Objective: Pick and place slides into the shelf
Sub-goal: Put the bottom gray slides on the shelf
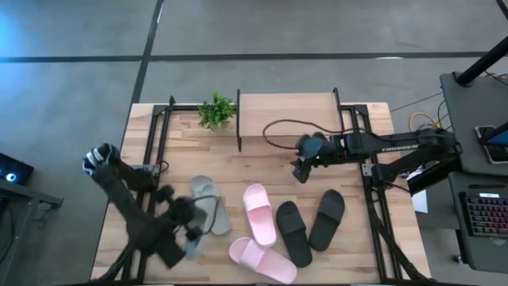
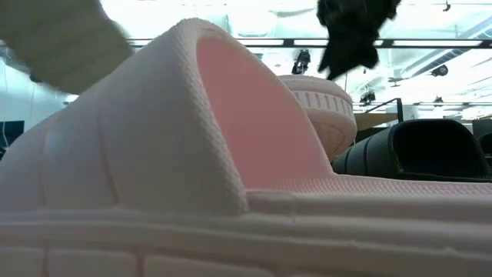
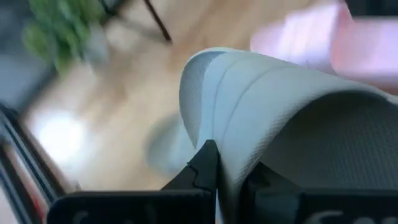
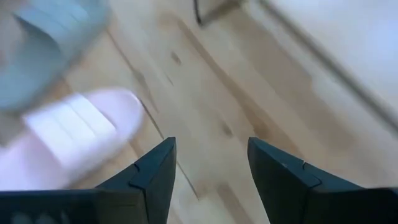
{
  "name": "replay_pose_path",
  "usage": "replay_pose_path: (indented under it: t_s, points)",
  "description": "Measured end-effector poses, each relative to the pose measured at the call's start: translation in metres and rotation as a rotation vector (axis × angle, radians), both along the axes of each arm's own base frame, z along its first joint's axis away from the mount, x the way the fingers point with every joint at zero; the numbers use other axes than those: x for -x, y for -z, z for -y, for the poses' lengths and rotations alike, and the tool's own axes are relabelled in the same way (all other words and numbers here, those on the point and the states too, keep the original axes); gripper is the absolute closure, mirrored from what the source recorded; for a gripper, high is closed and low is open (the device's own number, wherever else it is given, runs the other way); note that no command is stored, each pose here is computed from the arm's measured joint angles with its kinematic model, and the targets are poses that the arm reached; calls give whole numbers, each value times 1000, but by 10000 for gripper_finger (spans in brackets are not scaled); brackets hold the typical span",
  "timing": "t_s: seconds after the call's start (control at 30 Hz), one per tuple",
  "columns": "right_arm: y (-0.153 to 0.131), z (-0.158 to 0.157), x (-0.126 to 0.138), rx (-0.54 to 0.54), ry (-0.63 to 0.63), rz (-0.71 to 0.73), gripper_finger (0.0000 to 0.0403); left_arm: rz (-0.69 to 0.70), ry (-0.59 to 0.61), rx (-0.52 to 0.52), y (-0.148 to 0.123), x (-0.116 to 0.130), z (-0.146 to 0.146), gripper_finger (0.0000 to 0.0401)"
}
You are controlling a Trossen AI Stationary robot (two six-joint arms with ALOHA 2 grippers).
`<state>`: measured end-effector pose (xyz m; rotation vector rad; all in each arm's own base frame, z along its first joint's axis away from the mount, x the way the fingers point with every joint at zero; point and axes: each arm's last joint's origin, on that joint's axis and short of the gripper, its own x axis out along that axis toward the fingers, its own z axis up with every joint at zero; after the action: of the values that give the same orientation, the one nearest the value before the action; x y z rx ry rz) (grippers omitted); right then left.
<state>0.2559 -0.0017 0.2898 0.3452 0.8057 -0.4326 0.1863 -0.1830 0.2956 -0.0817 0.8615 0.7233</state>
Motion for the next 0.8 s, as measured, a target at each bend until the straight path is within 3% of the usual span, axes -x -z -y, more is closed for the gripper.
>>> replay_pose_path:
  t_s: [0.13,0.3,0.43,0.63,0.8]
  points:
    - [-35,0,-6,42,-40,105,211,-50,25,-165,-12,-22,-43,400]
    - [-72,2,-6,131,-34,195,211,-81,-67,-323,-26,-44,-102,401]
    - [-98,4,1,199,-8,243,211,-45,-113,-360,-36,-66,-137,401]
    - [-124,7,26,275,82,269,211,40,50,-411,-54,-109,-169,401]
    - [-132,10,51,290,176,283,211,19,-44,-449,-61,-119,-213,401]
